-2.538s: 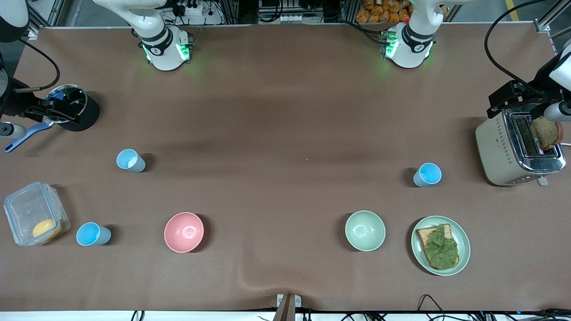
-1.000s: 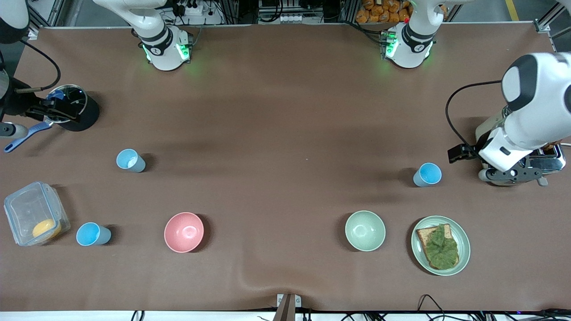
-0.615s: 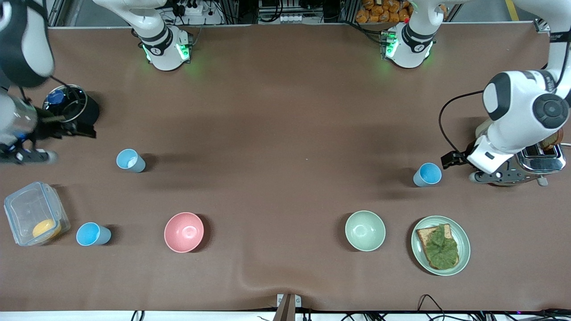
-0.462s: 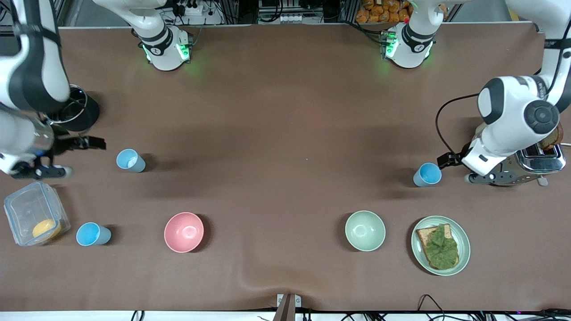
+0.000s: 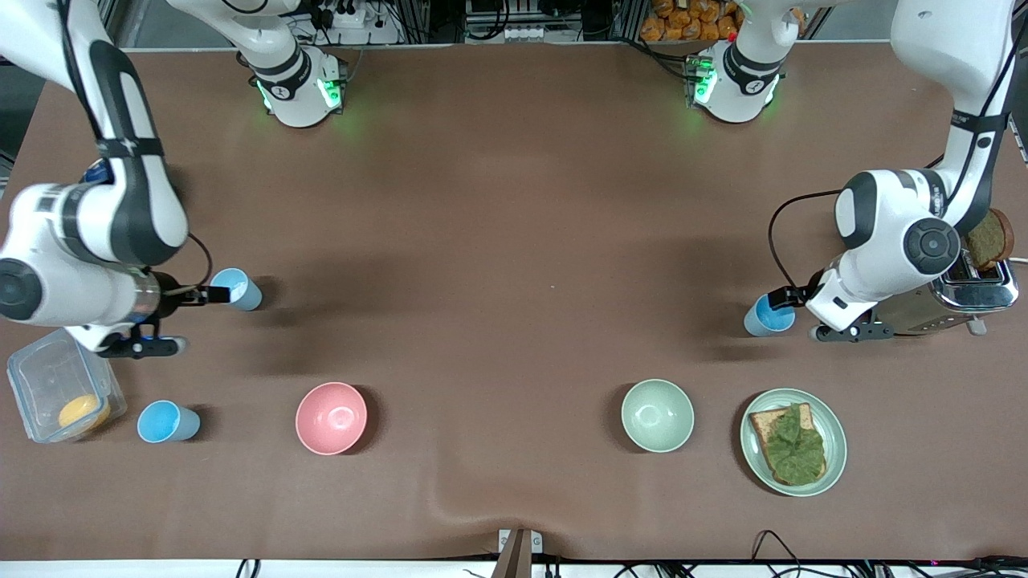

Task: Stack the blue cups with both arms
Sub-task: 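Grasp a blue cup with the right gripper while the left gripper grasps another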

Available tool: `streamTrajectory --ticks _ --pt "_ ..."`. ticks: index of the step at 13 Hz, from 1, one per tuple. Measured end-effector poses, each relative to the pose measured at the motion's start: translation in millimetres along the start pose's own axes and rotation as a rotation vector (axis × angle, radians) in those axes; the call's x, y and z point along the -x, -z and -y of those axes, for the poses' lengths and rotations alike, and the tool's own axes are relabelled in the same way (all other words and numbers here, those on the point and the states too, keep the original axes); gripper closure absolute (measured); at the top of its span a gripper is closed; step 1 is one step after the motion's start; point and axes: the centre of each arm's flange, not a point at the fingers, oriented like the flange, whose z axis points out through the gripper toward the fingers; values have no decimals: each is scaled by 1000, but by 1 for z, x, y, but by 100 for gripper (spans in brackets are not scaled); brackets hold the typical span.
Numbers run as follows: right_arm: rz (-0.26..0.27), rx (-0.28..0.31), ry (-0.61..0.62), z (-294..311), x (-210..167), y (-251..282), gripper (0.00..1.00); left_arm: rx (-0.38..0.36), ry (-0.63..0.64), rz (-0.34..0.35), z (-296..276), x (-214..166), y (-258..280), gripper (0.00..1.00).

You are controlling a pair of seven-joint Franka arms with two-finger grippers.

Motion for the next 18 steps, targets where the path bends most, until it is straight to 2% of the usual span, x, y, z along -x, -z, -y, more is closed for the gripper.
streamTrajectory --ticks 2,5,10,13,14,18 --pt "3 0 3 2 4 -22 0 0 0 13 0 0 -11 0" --pt "-43 1 6 5 16 -50 0 2 -5 19 -3 -1 -20 4" --pt "-53 -9 9 12 37 -82 0 5 -13 7 -8 -4 -24 59" --pt "-48 -11 13 16 39 -86 32 10 -26 -26 -16 -13 -10 92" --pt "-47 -12 13 16 39 -87 44 13 -34 -38 -20 -16 -4 97" --pt "-47 -12 13 16 39 -86 90 22 -62 -101 -39 -24 42 97"
